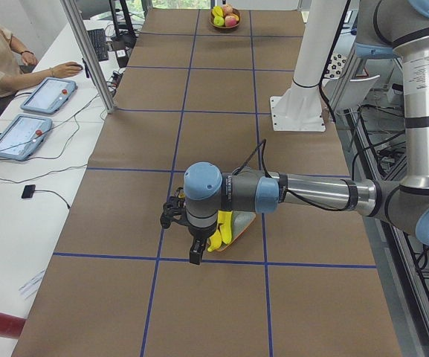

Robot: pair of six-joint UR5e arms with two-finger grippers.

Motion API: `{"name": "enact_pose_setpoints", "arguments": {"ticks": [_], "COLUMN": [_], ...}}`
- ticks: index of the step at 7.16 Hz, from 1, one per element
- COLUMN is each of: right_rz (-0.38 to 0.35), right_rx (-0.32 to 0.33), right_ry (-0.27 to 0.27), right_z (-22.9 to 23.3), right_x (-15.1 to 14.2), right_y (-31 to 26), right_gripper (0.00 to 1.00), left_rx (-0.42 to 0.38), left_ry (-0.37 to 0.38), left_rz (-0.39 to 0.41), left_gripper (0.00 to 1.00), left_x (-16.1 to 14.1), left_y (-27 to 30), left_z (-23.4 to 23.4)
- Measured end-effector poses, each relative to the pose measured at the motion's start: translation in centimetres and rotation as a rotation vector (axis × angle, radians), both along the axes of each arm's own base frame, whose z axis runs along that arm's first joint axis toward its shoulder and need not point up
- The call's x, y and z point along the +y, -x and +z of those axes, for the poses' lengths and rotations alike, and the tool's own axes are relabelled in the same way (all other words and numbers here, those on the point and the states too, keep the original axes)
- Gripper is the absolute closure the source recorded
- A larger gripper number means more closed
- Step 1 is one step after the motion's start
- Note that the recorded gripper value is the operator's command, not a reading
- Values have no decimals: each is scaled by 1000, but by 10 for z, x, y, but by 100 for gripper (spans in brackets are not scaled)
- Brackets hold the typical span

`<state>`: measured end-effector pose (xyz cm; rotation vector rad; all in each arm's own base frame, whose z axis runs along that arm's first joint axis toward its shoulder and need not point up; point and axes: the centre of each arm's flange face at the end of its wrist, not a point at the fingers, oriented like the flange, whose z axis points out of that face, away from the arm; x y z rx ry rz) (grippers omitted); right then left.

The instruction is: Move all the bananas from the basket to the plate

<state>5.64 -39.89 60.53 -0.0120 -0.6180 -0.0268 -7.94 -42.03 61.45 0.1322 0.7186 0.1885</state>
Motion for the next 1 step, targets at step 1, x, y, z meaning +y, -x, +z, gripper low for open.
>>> {"name": "enact_pose_setpoints", "arguments": {"ticks": [1], "right_rz": [0], "right_rx": [0], "right_ry": [-1], "right_z": [0], "right_x": [0], "right_y": [0], "right_gripper": [0], "left_rx": [0], "left_ry": [1], "left_rz": [0], "left_gripper": [0], "left_x": [1], "left_y": [0], "left_z": [1]}}
